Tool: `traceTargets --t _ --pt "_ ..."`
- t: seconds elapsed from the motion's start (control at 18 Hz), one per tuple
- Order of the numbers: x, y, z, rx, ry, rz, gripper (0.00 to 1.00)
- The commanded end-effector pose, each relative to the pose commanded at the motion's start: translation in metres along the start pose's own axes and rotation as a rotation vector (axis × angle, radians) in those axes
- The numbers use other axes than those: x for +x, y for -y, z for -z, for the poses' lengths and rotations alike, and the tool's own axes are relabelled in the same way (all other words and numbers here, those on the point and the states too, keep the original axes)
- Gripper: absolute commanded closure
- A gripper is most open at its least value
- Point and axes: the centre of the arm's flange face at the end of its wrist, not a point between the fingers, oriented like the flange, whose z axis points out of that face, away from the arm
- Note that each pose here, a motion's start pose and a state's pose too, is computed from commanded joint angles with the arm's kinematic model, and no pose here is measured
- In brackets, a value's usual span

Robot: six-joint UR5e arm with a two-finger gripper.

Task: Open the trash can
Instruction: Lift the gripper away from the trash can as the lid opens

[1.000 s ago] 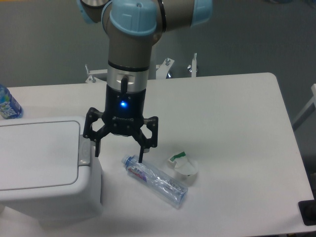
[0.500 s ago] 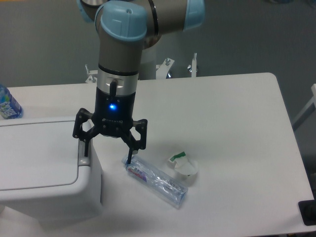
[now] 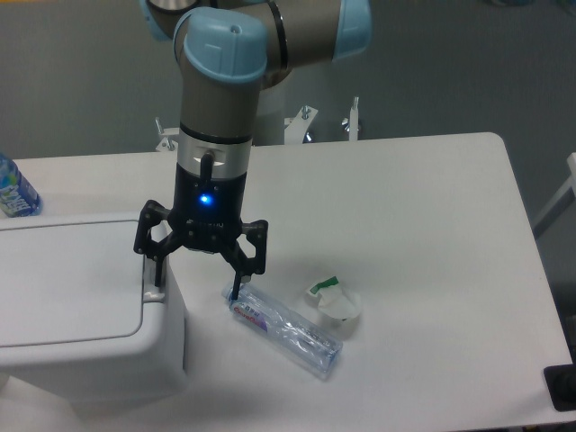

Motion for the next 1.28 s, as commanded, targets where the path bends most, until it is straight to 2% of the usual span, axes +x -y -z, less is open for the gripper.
traceTargets --t 0.39,0.67,0.78,1.06,1.28 --pt "0.0 0.0 -0.001 -0.001 0.0 0.002 0.0" --pt "-0.005 0.02 0.027 0.059 0.027 -0.013 0.0" --pt "-0.029 0.027 0.044 0.083 0.079 0.005 0.0" --pt "-0.101 0.019 0.078 0.074 0.271 0.063 0.0" --pt "-0.143 -0.001 0.09 -0.019 0.417 0.008 0.0"
